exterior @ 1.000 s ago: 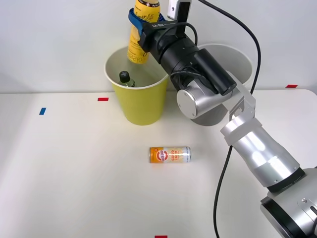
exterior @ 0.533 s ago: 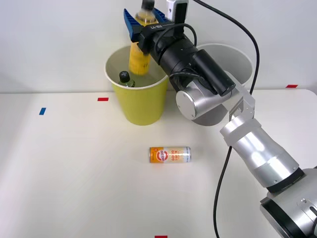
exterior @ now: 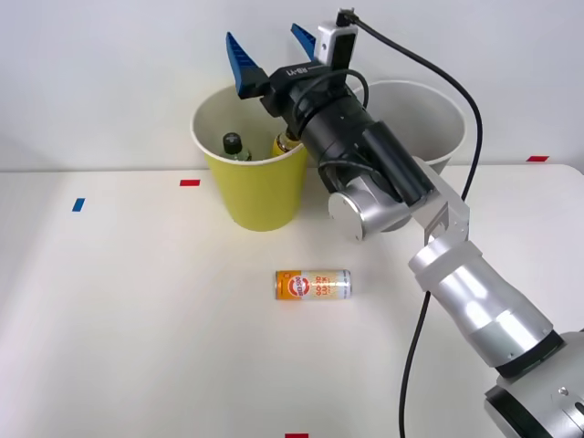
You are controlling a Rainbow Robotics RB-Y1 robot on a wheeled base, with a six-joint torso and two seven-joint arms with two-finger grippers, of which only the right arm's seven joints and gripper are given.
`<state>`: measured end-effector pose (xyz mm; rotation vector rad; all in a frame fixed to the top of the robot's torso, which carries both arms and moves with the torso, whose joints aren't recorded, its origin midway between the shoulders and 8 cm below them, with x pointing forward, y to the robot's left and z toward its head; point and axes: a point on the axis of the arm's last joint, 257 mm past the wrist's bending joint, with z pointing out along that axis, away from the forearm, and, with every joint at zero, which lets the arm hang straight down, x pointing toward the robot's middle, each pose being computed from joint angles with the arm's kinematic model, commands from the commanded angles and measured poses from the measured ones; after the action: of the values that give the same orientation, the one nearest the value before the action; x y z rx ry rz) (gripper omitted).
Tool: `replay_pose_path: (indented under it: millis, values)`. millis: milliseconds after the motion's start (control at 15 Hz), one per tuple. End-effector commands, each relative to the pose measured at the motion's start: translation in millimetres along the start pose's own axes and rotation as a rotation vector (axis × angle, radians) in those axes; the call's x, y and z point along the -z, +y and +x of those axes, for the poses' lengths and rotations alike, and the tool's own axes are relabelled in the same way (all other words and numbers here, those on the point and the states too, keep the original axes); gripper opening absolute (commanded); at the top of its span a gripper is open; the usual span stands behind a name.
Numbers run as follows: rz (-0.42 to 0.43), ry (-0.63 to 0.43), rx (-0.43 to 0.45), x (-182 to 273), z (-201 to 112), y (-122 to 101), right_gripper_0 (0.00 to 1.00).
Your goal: Put cans in the gray bin, plastic bottles in the light green bin
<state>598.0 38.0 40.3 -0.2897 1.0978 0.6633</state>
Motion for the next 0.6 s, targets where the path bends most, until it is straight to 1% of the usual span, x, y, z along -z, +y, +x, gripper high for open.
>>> replay_pose_path:
  millis: [67, 200, 333, 600]
  values:
    - [-0.014, -0.022, 0.02, 33, -1, 4, 1.0]
    - [-0.036, -0.043, 0.014, 59, -13, 12, 1.0]
    - [-0.044, -0.048, 0.02, 83, -20, 12, 1.0]
    - [-0.035, -0.03, 0.039, 144, -21, 4, 1.0]
